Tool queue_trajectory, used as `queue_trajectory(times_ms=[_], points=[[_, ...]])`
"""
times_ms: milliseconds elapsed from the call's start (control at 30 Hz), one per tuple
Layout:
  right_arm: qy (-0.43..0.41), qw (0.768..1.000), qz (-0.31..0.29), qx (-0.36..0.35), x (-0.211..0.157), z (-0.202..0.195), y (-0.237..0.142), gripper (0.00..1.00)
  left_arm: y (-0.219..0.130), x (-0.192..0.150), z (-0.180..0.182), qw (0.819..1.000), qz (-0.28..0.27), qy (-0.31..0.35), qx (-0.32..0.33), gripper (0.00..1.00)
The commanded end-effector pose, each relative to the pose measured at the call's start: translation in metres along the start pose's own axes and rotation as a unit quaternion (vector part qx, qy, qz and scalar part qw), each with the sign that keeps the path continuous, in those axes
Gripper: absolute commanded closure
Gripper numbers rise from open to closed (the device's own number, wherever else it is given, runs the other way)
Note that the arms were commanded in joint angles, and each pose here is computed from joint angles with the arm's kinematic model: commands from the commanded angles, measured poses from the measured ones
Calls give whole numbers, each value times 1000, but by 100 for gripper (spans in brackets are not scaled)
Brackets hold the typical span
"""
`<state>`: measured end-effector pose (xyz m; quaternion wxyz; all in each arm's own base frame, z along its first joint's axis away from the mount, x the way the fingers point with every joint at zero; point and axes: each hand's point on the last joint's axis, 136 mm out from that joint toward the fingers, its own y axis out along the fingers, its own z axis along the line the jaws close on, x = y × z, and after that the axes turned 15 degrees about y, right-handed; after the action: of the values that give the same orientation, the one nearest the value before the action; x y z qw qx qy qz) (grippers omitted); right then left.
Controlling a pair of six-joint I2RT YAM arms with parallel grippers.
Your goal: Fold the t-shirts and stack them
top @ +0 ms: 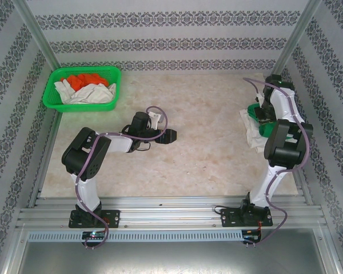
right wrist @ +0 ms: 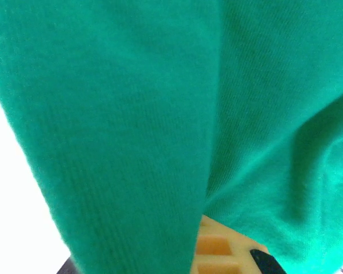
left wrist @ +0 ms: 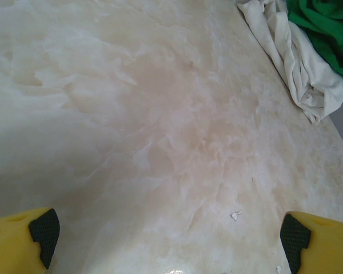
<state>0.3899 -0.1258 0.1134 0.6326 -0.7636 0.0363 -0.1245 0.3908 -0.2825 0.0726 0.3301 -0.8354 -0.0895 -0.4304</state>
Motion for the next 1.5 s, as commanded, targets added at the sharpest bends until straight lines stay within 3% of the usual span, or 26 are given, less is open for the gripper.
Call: queue_trajectory(times_ms=[0, 67, 133, 300, 433, 533, 767, 967, 1000, 1067, 1133, 1267, 1367, 1433, 1467], points=[[10, 999, -19, 47, 5, 20, -21, 47, -3, 18, -6, 999, -26, 19, -9, 0], [19, 997, -46, 62, 9, 22, -34, 29, -8, 24, -6, 999, -33, 30, 0, 0], [32, 991, -85, 97, 14, 29, -51, 18, -15, 31, -5, 998, -37, 47, 16, 0], [102, 948, -204, 223, 23, 58, -91, 2, -50, 57, 11, 989, -66, 94, 94, 0], [171, 915, -239, 277, 10, 70, -91, 2, -96, 76, 33, 973, -98, 117, 175, 0], [196, 904, -274, 262, -6, 65, -80, 2, -138, 77, 50, 957, -88, 129, 245, 0], [241, 855, -405, 215, -15, 42, -62, 2, -216, 36, 113, 919, -63, 94, 377, 0], [228, 845, -445, 189, -12, 51, -40, 2, -225, 14, 150, 889, -65, 100, 442, 0], [230, 843, -448, 191, -13, 53, -35, 2, -225, 10, 155, 889, -46, 92, 446, 0], [230, 837, -456, 198, -10, 57, -28, 2, -222, 7, 158, 883, -43, 125, 450, 0], [215, 844, -451, 198, -10, 67, -20, 2, -229, 10, 165, 868, -66, 140, 472, 0], [188, 847, -459, 192, -11, 80, -16, 2, -240, -10, 180, 861, -93, 99, 490, 0], [183, 845, -466, 188, -13, 82, -18, 2, -242, -22, 189, 843, -142, 108, 507, 0], [177, 847, -467, 184, -12, 84, -18, 2, -243, -28, 192, 849, -108, 80, 511, 0], [169, 849, -466, 182, -11, 88, -18, 2, -243, -25, 191, 843, -126, 95, 514, 0]])
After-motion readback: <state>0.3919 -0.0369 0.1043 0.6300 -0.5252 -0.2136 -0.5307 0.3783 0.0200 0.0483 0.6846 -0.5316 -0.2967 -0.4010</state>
